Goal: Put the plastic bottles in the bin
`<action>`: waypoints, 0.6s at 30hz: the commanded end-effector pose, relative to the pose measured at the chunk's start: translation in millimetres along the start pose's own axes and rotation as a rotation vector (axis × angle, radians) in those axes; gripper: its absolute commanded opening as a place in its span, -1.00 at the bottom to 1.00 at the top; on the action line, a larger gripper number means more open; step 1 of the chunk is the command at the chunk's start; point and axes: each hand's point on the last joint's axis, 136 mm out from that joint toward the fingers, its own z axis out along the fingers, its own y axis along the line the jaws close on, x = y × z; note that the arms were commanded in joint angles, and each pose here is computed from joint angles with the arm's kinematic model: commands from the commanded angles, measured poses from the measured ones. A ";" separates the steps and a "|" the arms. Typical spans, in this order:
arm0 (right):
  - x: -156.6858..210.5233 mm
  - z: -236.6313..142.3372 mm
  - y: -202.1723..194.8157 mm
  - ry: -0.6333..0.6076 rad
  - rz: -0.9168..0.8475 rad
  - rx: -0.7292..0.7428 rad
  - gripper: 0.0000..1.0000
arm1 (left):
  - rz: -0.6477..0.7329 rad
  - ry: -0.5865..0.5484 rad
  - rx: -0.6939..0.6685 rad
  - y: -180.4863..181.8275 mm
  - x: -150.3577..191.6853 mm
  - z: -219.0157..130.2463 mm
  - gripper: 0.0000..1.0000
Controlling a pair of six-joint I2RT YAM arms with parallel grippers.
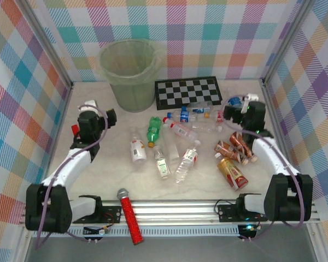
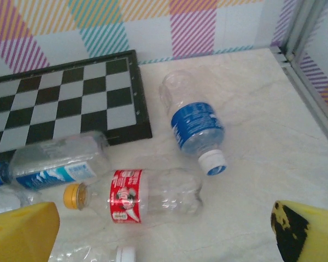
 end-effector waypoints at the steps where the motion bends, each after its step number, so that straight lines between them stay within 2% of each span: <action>1: 60.5 -1.9 -20.8 0.402 0.064 0.006 0.94 | -0.125 0.242 0.002 -3.2 27.7 -31.1 0.99; 5: 56.2 28.3 -21.2 0.520 0.039 -0.058 0.83 | -0.216 0.377 0.119 -25.3 38.8 -61.6 0.99; 8: 50.8 59.0 -19.4 0.558 0.016 -0.101 0.69 | -0.272 0.449 0.251 -49.1 41.8 -82.2 0.99; 11: 47.7 87.9 -18.0 0.577 0.000 -0.132 0.68 | -0.295 0.506 0.348 -66.1 40.4 -99.9 0.99; 18: 47.6 144.7 -19.5 0.615 0.007 -0.156 0.86 | -0.296 0.479 0.387 -70.7 29.1 -116.6 0.99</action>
